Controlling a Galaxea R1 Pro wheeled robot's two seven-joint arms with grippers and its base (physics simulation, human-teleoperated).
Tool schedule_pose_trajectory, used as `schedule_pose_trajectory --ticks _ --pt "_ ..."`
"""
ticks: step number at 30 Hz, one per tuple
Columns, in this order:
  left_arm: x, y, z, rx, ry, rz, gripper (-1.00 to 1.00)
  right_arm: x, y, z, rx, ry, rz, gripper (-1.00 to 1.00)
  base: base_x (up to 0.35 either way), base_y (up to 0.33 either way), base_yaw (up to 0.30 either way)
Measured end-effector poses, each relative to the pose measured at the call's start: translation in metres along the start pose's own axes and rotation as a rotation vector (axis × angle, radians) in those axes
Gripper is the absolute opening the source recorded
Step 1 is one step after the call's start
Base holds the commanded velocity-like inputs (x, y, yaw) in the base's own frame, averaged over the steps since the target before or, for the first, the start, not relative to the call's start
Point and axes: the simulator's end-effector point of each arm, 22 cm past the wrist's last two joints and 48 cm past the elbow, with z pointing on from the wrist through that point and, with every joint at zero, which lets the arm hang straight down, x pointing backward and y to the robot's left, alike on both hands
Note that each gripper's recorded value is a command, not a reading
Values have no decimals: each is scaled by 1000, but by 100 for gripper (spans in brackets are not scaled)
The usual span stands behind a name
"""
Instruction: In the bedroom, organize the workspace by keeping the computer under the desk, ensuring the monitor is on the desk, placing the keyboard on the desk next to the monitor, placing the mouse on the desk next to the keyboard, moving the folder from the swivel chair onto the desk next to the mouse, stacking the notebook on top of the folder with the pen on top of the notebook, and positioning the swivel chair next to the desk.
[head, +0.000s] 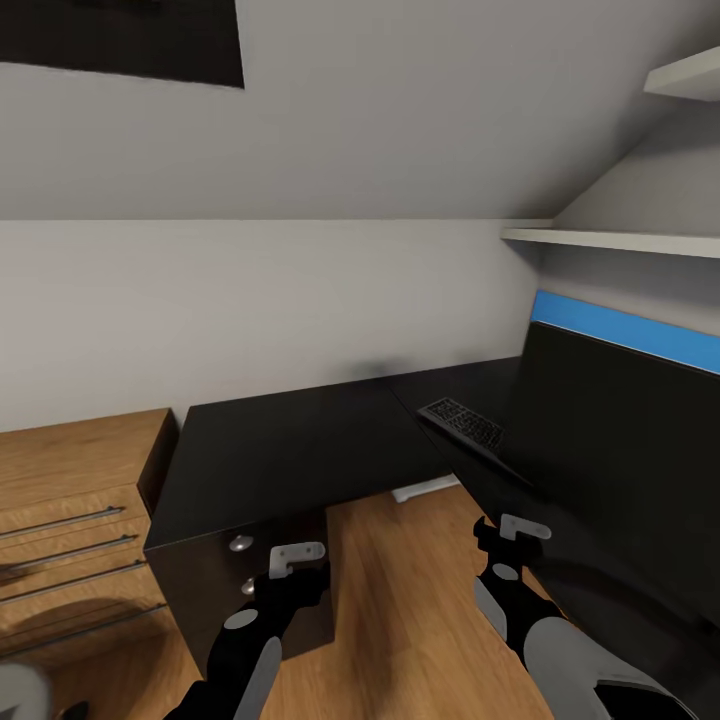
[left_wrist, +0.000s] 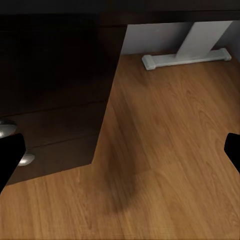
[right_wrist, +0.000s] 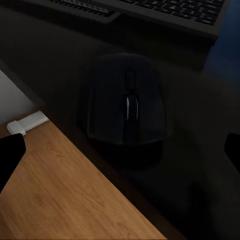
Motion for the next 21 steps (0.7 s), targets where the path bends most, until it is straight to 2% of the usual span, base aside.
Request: schedule_pose_trajectory --ticks 6,21 --pt "0 0 0 0 -1 0 100 0 0 0 0 0 0 100 117 0 0" --pt "0 0 0 0 1 0 100 0 0 0 0 0 -1 100 7 0 0"
